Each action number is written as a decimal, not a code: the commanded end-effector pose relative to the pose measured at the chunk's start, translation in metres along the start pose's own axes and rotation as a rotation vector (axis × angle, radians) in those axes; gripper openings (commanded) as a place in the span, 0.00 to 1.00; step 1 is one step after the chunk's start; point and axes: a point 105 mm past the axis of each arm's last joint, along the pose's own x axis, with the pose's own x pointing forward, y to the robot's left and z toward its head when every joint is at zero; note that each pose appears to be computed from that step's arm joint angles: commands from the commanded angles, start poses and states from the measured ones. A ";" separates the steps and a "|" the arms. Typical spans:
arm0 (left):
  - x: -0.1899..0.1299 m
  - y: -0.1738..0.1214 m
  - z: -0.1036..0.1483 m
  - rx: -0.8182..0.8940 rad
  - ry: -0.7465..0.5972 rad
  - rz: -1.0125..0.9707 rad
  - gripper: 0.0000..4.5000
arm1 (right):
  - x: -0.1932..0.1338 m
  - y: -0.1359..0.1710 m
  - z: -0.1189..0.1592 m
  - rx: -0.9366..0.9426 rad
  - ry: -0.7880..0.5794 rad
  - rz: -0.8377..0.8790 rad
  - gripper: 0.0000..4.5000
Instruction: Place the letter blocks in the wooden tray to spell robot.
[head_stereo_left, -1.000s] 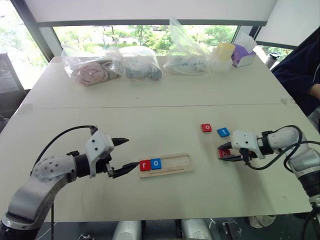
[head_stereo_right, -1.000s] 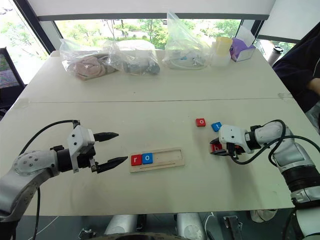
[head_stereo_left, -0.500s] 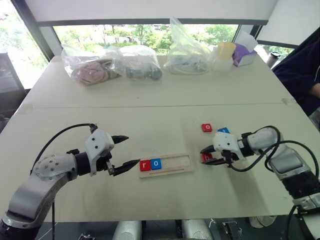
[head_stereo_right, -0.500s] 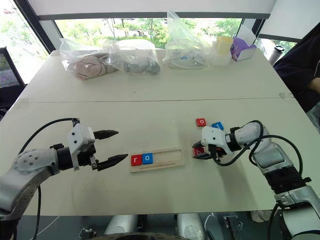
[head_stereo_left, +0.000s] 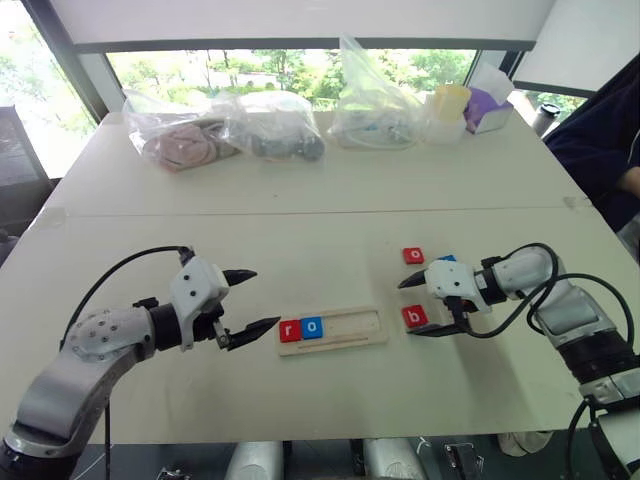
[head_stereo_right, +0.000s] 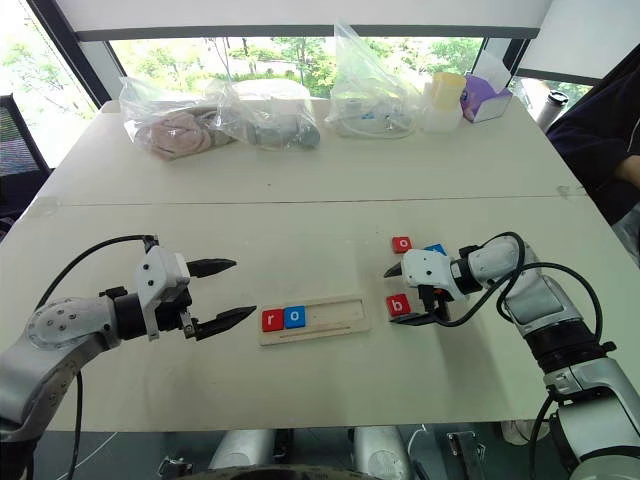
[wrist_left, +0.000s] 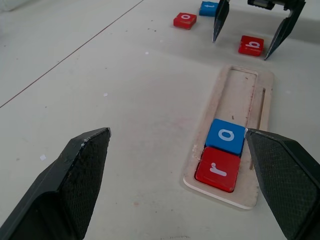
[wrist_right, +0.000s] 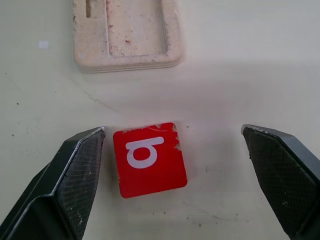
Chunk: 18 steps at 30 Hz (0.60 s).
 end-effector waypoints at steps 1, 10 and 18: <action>-0.002 -0.001 0.009 0.033 -0.023 0.002 1.00 | -0.015 -0.001 -0.017 0.033 0.080 -0.018 0.99; 0.000 0.002 0.010 0.039 -0.023 0.002 1.00 | -0.015 0.006 -0.021 0.068 0.082 0.020 0.60; -0.002 0.000 0.009 0.041 -0.019 -0.001 1.00 | -0.011 0.006 -0.005 0.084 0.019 0.029 0.25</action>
